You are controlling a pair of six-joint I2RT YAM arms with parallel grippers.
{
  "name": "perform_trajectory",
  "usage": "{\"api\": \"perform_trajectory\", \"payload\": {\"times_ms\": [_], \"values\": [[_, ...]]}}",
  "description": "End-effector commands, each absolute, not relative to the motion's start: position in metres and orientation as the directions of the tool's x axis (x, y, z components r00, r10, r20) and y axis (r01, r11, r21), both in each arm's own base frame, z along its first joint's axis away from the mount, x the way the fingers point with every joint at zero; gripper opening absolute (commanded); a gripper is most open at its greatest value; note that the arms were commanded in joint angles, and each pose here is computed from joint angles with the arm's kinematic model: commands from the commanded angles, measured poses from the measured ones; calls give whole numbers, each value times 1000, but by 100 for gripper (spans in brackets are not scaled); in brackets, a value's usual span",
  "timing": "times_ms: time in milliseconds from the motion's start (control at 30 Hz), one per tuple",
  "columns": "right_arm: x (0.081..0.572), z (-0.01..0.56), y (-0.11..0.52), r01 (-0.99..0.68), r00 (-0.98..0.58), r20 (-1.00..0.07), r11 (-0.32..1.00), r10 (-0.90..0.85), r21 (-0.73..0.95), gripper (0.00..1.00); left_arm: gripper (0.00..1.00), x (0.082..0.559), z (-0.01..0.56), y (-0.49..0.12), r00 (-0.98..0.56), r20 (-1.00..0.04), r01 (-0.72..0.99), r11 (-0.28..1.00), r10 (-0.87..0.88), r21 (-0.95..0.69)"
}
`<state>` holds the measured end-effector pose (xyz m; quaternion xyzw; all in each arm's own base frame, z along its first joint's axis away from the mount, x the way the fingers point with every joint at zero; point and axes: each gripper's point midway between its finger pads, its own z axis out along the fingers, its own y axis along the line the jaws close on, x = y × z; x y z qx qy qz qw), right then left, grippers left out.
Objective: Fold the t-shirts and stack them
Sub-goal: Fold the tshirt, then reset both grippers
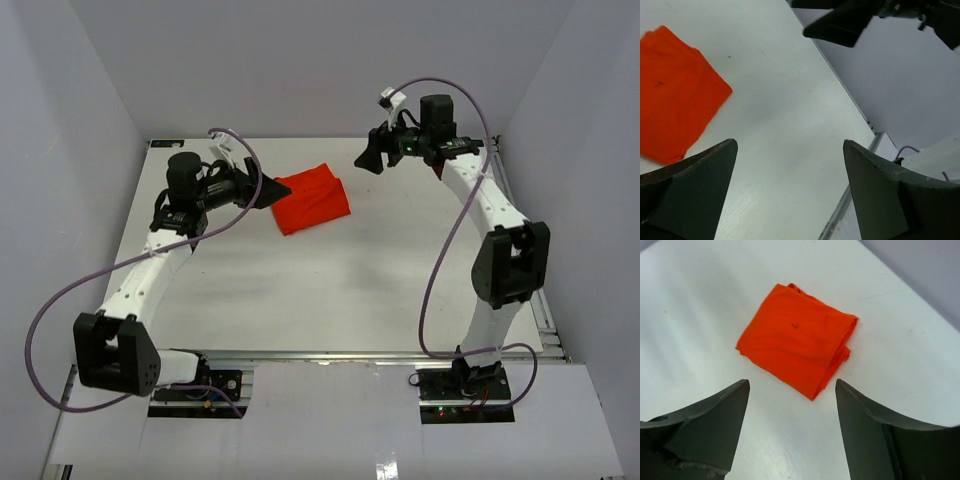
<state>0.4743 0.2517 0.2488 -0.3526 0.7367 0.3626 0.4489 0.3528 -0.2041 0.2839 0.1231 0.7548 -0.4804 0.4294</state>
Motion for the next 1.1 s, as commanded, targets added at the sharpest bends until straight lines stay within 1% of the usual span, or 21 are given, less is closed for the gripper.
{"api": "perform_trajectory", "payload": {"times_ms": [0, 33, 67, 100, 133, 167, 200, 233, 267, 333, 400, 467, 567, 600, 667, 867, 1067], "values": [[460, 251, 211, -810, -238, -895, 586, -377, -31, 78, 98, 358, 290, -177, -489, -819, 531, 643, -300, -552], [454, 247, 203, -796, -248, -887, 604, -389, -43, 84, 98, 356, 295, -174, -473, -827, 532, 650, -305, -544], [443, 270, 197, -784, -202, -900, 615, -385, -87, 97, 98, 354, 300, -173, -457, -833, 535, 652, -311, -537], [440, 272, 189, -760, -205, -897, 642, -391, -107, 100, 98, 349, 309, -170, -439, -842, 542, 655, -313, -526], [433, 265, 183, -748, -213, -893, 654, -396, -112, 100, 98, 346, 311, -170, -440, -842, 542, 654, -314, -527], [422, 283, 177, -723, -186, -906, 677, -380, -136, 100, 98, 342, 313, -169, -441, -841, 539, 656, -314, -528], [419, 283, 168, -689, -192, -904, 708, -381, -152, 100, 98, 335, 320, -168, -425, -847, 545, 656, -320, -522], [412, 272, 162, -675, -211, -898, 722, -386, -152, 100, 98, 331, 323, -166, -414, -851, 544, 661, -324, -517], [404, 284, 153, -636, -193, -904, 750, -382, -181, 100, 98, 327, 325, -164, -410, -851, 537, 667, -329, -517], [397, 286, 139, -571, -210, -909, 800, -359, -184, 100, 98, 314, 339, -158, -367, -865, 540, 679, -343, -498], [385, 295, 124, -499, -203, -921, 844, -332, -194, 100, 98, 305, 345, -155, -356, -867, 534, 685, -349, -496], [369, 301, 120, -500, -182, -925, 842, -332, -204, 100, 98, 292, 355, -152, -340, -868, 537, 683, -362, -495], [349, 306, 123, -524, -199, -931, 836, -305, -162, 100, 98, 276, 361, -151, -335, -867, 542, 677, -370, -498], [343, 303, 123, -529, -227, -928, 837, -296, -138, 100, 98, 272, 364, -150, -328, -868, 547, 674, -372, -496], [335, 305, 121, -518, -247, -931, 849, -268, -107, 100, 98, 263, 365, -149, -322, -868, 547, 674, -378, -497], [326, 305, 100, -399, -298, -929, 913, -219, -87, 100, 98, 249, 369, -146, -310, -869, 548, 674, -386, -495], [314, 308, 98, -391, -300, -933, 918, -200, -71, 100, 98, 244, 372, -145, -306, -870, 551, 673, -387, -493]]}}
